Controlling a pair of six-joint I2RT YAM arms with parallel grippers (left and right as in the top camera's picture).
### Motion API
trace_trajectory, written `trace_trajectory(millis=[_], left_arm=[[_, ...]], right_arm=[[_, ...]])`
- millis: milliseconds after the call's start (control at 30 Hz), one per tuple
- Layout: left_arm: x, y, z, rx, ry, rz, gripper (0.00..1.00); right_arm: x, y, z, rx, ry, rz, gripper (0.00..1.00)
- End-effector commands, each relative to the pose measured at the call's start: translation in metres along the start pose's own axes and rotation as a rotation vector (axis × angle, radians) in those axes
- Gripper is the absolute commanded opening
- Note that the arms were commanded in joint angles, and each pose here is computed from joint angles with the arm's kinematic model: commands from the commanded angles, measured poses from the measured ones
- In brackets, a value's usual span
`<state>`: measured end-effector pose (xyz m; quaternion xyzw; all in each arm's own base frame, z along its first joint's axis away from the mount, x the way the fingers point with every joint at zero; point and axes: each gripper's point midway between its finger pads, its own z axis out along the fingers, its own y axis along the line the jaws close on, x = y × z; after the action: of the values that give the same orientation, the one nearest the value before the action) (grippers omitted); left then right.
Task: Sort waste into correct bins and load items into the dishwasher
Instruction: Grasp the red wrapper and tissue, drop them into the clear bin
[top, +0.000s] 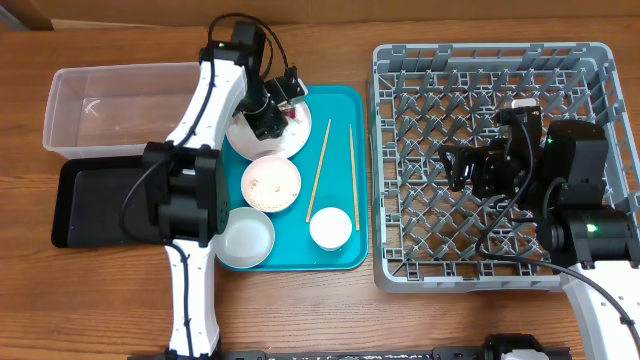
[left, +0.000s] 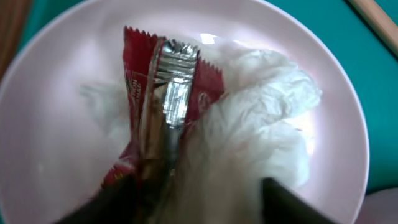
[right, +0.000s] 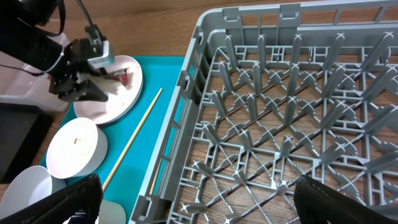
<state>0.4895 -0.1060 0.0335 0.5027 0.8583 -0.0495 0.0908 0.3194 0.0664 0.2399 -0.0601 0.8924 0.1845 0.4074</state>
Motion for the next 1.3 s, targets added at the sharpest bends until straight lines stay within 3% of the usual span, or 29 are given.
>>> trace_trajectory(millis=[0, 33, 67, 333, 567, 700, 833, 1067, 1267], left_arm=[[-0.007, -0.011, 0.014, 0.063, -0.022, -0.020, 0.16], [-0.008, -0.011, 0.014, 0.064, -0.021, -0.037, 0.06], [-0.008, -0.012, 0.014, 0.065, -0.020, -0.055, 0.04], [-0.015, 0.000, -0.007, 0.009, -0.031, -0.270, 0.04], [-0.054, 0.030, -0.114, -0.125, -0.221, -0.494, 0.04], [-0.054, 0.041, -0.175, -0.198, -0.312, -0.582, 0.04], [-0.017, 0.059, -0.213, -0.273, -0.320, -0.789, 0.04], [0.086, 0.098, -0.217, -0.363, -0.214, -1.208, 0.04], [0.137, 0.117, -0.188, -0.342, -0.137, -1.329, 0.04]], right_arm=[[-0.012, 0.003, -0.006, -0.005, -0.031, -0.008, 1.00], [-0.012, 0.003, -0.006, -0.005, -0.031, -0.008, 1.00], [-0.012, 0.003, -0.006, -0.005, -0.031, -0.008, 1.00], [-0.011, 0.003, -0.006, -0.005, -0.030, -0.008, 1.00], [-0.012, 0.003, -0.006, -0.005, -0.031, -0.008, 1.00], [-0.012, 0.003, -0.006, -0.005, -0.032, -0.008, 1.00], [-0.012, 0.003, -0.006, -0.005, -0.032, -0.008, 1.00], [-0.012, 0.003, -0.006, -0.005, -0.031, -0.008, 1.00], [-0.012, 0.003, -0.006, -0.005, -0.032, -0.008, 1.00]])
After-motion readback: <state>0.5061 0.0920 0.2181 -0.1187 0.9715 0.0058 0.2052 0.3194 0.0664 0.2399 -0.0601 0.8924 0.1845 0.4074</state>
